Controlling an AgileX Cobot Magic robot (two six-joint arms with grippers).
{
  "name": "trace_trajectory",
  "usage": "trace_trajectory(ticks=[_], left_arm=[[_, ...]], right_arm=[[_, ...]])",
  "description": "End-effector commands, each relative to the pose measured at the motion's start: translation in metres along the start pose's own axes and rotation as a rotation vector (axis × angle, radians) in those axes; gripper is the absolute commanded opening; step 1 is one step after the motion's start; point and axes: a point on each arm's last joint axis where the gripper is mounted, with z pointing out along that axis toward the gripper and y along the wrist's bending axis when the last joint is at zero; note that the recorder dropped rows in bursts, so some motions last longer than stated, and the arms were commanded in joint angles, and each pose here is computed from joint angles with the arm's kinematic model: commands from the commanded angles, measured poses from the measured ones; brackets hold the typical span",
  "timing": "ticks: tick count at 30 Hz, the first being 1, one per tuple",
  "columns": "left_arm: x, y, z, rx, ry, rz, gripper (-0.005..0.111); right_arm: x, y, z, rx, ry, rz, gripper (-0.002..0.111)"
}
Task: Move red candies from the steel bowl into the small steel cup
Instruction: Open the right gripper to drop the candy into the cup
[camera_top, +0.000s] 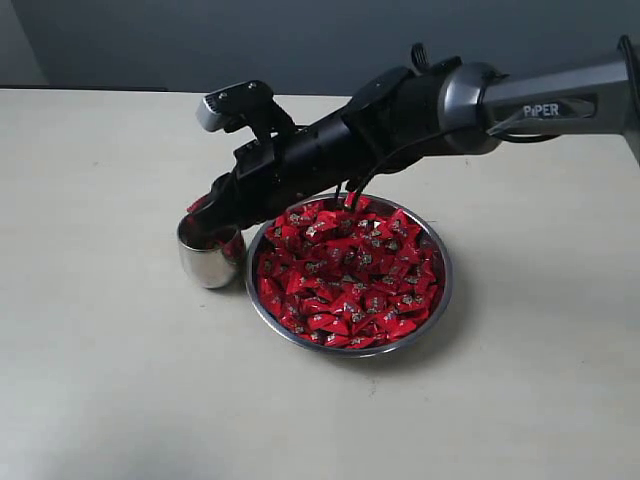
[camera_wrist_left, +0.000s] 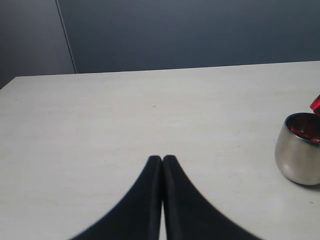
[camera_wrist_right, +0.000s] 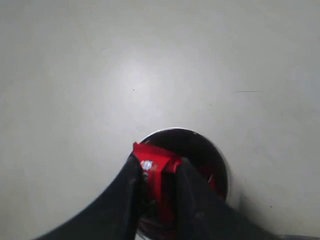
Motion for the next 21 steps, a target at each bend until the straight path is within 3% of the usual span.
trace_trajectory(ticks=[1,21], left_arm=[[0.001,0.0,0.0,0.0,-0.002,-0.003,0.0],[0.001,0.0,0.0,0.0,-0.002,-0.003,0.0]], right_arm=[[-0.002,-0.002,-0.001,0.024,-0.007,-0.007,-0.001],[0.003,-0.001,0.013,0.034,0.008,0.004,-0.001]])
